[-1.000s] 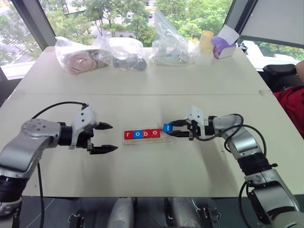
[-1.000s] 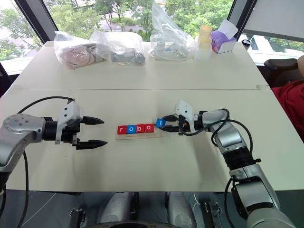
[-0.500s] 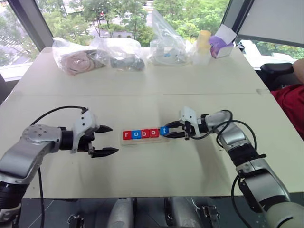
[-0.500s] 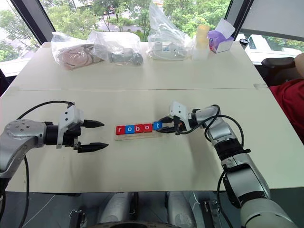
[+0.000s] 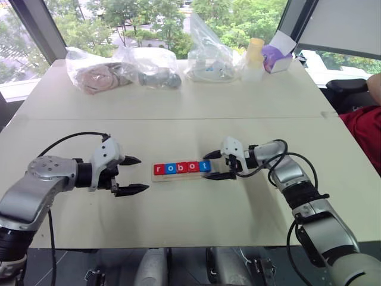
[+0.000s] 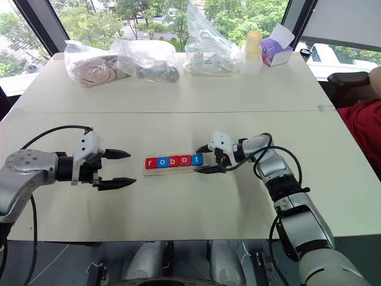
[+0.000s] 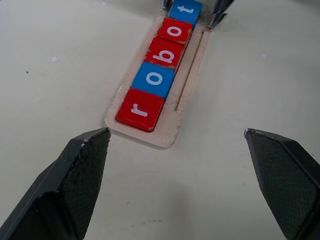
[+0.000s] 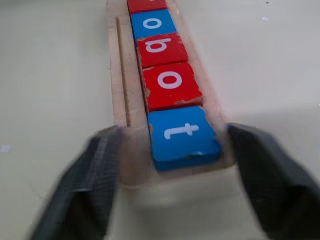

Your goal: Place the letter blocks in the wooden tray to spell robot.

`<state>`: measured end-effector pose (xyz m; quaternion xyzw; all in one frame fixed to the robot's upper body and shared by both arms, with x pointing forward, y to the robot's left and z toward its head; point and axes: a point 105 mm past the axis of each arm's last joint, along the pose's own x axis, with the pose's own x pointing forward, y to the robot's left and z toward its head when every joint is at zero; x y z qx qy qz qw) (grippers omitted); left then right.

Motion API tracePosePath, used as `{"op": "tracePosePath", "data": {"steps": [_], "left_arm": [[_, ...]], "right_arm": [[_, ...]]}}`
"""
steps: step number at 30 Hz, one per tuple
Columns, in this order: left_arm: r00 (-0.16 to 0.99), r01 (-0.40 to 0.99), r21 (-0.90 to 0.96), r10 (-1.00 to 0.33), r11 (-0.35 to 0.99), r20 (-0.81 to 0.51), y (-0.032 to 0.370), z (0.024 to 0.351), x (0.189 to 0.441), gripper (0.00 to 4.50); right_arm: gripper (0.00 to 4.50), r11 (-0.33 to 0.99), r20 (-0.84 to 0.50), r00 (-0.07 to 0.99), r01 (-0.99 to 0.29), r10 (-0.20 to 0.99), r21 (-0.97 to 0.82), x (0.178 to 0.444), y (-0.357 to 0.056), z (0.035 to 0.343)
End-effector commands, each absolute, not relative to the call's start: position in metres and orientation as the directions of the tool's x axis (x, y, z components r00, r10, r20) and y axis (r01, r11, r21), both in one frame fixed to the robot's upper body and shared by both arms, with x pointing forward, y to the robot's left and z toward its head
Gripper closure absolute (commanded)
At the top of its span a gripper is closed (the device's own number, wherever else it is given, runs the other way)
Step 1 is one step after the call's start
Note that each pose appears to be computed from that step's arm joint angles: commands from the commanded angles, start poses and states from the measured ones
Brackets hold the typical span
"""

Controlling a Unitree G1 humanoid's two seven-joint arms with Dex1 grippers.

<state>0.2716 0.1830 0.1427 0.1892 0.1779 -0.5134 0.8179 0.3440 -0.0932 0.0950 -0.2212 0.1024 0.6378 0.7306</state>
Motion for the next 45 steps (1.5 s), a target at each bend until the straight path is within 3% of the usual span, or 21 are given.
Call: {"op": "tracePosePath", "data": {"steps": [1,15,32,39,45], "left_arm": [[0.433,0.900,0.173,-0.777,0.400,-0.458,0.183,0.154,0.274,0.00],[0.431,0.901,0.166,-0.776,0.401,-0.460,0.183,0.153,0.275,0.00],[0.445,0.894,0.173,-0.775,0.413,-0.449,0.182,0.154,0.276,0.00],[0.454,0.889,0.173,-0.768,0.424,-0.452,0.184,0.153,0.274,0.00],[0.487,0.868,0.138,-0.766,0.477,-0.420,0.191,0.157,0.270,0.00]], "right_arm": [[0.03,0.109,-0.394,0.203,-0.963,0.897,-0.248,0.349,-0.092,0.109],[0.03,0.274,-0.345,0.375,-0.911,0.860,-0.307,0.352,-0.127,0.127],[0.03,0.255,-0.337,0.362,-0.912,0.869,-0.321,0.365,-0.102,0.118],[0.03,0.317,-0.292,0.416,-0.889,0.861,-0.332,0.370,-0.114,0.133],[0.03,0.391,-0.247,0.468,-0.869,0.849,-0.304,0.359,-0.132,0.146]]}}
